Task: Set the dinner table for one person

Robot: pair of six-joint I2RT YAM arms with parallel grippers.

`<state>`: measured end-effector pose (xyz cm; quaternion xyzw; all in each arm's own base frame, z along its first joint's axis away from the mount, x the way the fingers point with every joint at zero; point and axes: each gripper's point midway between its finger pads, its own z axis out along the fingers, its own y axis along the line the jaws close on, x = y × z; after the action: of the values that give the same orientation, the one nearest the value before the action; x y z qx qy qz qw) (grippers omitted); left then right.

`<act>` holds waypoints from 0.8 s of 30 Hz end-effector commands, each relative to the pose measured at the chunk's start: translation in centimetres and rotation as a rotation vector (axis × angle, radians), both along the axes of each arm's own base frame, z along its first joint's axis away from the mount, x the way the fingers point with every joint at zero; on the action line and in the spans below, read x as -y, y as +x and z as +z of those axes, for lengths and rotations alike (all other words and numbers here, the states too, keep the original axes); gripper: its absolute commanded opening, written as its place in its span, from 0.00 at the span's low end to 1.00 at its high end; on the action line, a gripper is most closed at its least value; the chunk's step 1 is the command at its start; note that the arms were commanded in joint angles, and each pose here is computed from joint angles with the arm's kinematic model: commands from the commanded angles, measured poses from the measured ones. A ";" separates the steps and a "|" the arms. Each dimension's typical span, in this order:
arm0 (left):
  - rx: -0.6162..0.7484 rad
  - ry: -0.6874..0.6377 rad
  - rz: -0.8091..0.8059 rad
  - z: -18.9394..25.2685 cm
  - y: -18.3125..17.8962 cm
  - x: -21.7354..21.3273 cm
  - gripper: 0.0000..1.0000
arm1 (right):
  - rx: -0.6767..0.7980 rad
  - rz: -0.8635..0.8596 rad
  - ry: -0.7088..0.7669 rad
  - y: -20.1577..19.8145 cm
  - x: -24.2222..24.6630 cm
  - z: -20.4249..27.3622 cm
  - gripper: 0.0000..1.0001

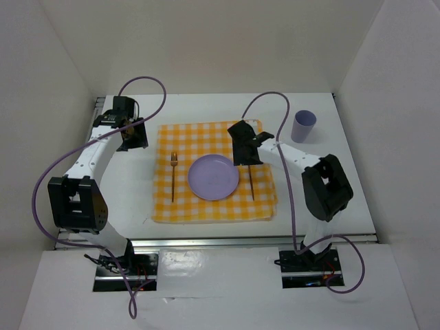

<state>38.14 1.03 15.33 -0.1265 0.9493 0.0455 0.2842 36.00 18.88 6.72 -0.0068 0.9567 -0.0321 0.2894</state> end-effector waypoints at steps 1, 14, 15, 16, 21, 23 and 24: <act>0.039 -0.006 -0.004 1.2 0.5 -0.1 0.69 | 0.214 -0.060 0.110 3.4 1.1 10.0 0.69; 0.064 0.007 -0.007 1.7 0.1 -0.3 0.69 | 0.301 -0.463 0.184 12.0 22.7 16.2 0.73; 0.064 0.007 -0.007 1.7 0.1 -0.3 0.69 | 0.322 -0.480 0.185 12.7 23.6 16.9 0.73; 0.064 0.007 -0.007 1.7 0.1 -0.3 0.69 | 0.290 -0.492 0.187 13.1 24.3 15.6 0.73; 0.062 0.012 -0.014 1.7 -0.2 -0.3 0.69 | 0.271 -0.551 0.224 14.9 27.8 13.9 0.66; 0.062 0.019 -0.009 1.8 -0.2 -0.5 0.69 | 0.242 -0.554 0.220 15.5 28.0 12.5 0.61; 0.062 0.019 -0.009 1.8 -0.2 -0.5 0.69 | 0.227 -0.556 0.218 15.5 28.0 12.1 0.61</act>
<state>37.84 1.08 15.75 -0.1250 0.9470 0.0456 0.2923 51.01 -9.23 17.83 0.2983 0.8786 -0.0169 0.3726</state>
